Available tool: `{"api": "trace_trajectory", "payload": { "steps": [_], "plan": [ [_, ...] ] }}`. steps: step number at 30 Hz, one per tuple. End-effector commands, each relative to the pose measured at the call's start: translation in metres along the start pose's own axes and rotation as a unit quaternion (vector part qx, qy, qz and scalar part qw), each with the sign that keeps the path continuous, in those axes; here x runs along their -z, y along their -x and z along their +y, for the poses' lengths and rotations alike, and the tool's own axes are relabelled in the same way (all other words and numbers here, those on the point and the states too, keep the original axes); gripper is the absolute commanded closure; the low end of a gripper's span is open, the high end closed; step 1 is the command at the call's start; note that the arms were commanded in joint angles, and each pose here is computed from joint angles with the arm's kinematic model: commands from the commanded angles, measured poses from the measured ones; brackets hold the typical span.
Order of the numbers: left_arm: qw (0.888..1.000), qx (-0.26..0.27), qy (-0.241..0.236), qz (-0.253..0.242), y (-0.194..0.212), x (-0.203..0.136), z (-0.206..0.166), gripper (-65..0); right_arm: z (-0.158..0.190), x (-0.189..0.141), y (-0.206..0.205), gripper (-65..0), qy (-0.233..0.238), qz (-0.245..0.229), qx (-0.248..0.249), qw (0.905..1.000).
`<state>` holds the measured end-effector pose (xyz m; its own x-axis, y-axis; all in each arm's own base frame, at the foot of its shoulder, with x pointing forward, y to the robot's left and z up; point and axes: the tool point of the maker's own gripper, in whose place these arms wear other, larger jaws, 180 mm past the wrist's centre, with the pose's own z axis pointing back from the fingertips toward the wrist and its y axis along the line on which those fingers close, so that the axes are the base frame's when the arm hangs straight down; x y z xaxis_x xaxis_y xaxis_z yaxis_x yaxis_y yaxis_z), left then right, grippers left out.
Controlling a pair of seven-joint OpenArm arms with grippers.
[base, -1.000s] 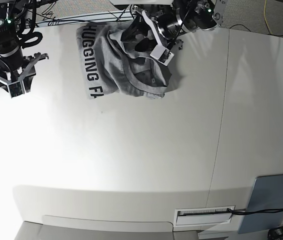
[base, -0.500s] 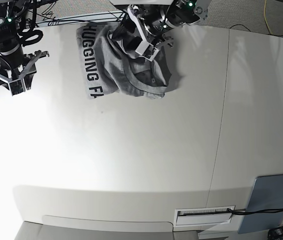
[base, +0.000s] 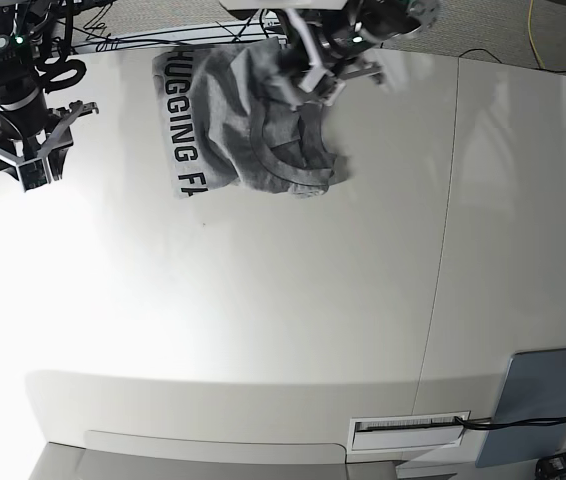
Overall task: Fold the T-shirt properly
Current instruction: 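Grasp the bunched shirt edge with left gripper and lift it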
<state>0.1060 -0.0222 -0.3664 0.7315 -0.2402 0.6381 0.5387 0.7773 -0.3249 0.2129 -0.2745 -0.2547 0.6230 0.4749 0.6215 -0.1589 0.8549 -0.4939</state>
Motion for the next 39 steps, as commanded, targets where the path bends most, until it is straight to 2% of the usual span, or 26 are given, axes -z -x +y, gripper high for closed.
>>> {"api": "trace_trajectory", "payload": {
  "steps": [1, 4, 7, 12, 15, 18, 25, 30, 37, 39],
  "plan": [
    [0.999, 0.034, -0.001, 0.042, 0.023, -0.008, -0.001, 0.0, -0.005, -0.003, -0.008, -23.1, 0.009, -0.016, -0.004, 0.9998],
    [0.994, 0.065, -0.058, 0.066, 0.038, -0.017, 0.024, 0.0, 0.000, -0.003, -0.012, -23.1, -0.007, -0.026, 0.007, 0.9996],
    [0.990, 0.084, -0.101, 0.056, 0.035, -0.022, 0.043, -1.4, 0.009, -0.003, -0.017, -23.1, -0.034, -0.040, 0.025, 0.9983],
    [0.988, 0.104, -0.111, 0.013, 0.018, -0.022, 0.046, -21.7, 0.021, -0.005, -0.024, -23.1, -0.068, -0.058, 0.040, 0.9952],
    [0.988, 0.123, -0.096, 0.006, 0.011, -0.021, 0.042, -29.1, 0.025, -0.006, -0.026, -23.1, -0.079, -0.062, 0.039, 0.9942],
    [0.987, 0.144, -0.072, -0.013, -0.003, -0.025, 0.030, -29.5, 0.025, -0.006, -0.026, -23.1, -0.079, -0.062, 0.039, 0.9942],
    [0.980, 0.155, -0.070, -0.103, -0.056, -0.044, 0.018, -29.5, 0.029, -0.007, -0.029, -23.1, -0.091, -0.069, 0.047, 0.9923],
    [0.975, 0.150, -0.099, -0.129, -0.075, -0.045, 0.032, -29.5, 0.029, -0.007, -0.028, -23.1, -0.091, -0.068, 0.047, 0.9924],
    [0.971, 0.140, -0.105, -0.164, -0.097, -0.041, 0.031, -29.4, 0.029, -0.007, -0.028, -23.1, -0.091, -0.066, 0.047, 0.9925],
    [0.969, 0.131, -0.122, -0.172, -0.104, -0.036, 0.038, -29.4, 0.029, -0.007, -0.028, -23.1, -0.091, -0.066, 0.047, 0.9925]
  ]
}}
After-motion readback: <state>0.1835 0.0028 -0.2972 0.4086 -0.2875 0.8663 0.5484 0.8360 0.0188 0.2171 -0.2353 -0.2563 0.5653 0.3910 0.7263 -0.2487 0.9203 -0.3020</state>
